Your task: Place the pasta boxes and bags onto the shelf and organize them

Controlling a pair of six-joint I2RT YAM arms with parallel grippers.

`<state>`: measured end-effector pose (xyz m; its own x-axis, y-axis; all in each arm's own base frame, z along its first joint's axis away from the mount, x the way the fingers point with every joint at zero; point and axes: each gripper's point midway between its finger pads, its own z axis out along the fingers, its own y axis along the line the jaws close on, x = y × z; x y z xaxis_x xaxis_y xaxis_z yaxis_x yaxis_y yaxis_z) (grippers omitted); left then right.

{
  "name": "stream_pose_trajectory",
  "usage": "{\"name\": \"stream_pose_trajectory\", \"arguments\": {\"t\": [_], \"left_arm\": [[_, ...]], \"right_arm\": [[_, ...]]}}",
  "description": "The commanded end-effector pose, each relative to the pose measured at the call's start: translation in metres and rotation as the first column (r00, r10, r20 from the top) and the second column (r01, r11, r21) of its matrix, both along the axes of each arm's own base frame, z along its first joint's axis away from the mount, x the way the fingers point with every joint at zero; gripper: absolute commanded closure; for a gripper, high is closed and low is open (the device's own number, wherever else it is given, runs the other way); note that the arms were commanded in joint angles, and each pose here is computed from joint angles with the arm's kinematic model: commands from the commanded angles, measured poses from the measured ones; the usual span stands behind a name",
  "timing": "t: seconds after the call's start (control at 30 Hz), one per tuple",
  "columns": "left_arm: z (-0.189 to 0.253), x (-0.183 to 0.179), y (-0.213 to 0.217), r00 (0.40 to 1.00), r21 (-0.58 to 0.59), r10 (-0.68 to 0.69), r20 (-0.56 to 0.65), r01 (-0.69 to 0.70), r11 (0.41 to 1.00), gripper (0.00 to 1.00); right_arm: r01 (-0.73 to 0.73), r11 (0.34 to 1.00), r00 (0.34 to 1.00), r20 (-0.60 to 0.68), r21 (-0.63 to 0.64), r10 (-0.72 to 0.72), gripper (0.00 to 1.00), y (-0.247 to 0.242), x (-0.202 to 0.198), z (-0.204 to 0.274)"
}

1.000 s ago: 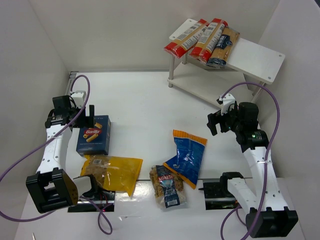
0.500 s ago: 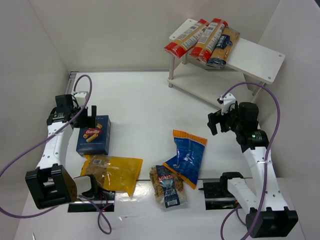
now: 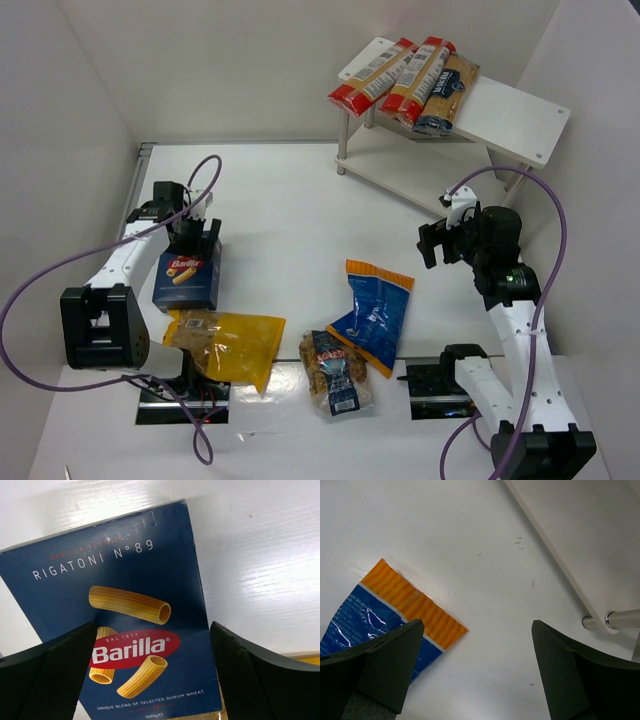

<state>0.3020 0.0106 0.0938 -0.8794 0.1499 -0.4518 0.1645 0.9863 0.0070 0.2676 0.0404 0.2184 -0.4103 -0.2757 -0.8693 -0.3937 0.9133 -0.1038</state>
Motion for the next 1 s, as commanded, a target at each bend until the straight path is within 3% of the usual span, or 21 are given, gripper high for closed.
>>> {"name": "stream_pose_trajectory", "arguments": {"t": [0.0,0.5,0.87,0.97], "left_arm": [[0.005,0.007,0.002,1.0,0.049,-0.006,0.007,0.006,0.999,0.01],[-0.043,0.005,-0.012,0.99,0.291,-0.019,-0.137,0.058,0.955,0.01],[-0.046,0.045,-0.104,0.955,0.309,-0.282,-0.089,0.296,0.904,0.01],[-0.048,0.047,-0.129,0.93,0.256,-0.358,-0.082,0.367,0.894,0.01]], "right_arm": [[-0.023,1.0,0.997,0.078,0.003,0.023,0.03,0.003,0.001,0.016],[-0.063,0.998,0.995,0.072,0.004,0.063,0.03,0.011,-0.002,0.014],[-0.075,0.997,0.994,0.081,-0.001,0.075,0.02,0.015,-0.004,0.017],[-0.067,0.998,0.995,0.07,-0.005,0.067,0.02,0.013,-0.002,0.014]]}}
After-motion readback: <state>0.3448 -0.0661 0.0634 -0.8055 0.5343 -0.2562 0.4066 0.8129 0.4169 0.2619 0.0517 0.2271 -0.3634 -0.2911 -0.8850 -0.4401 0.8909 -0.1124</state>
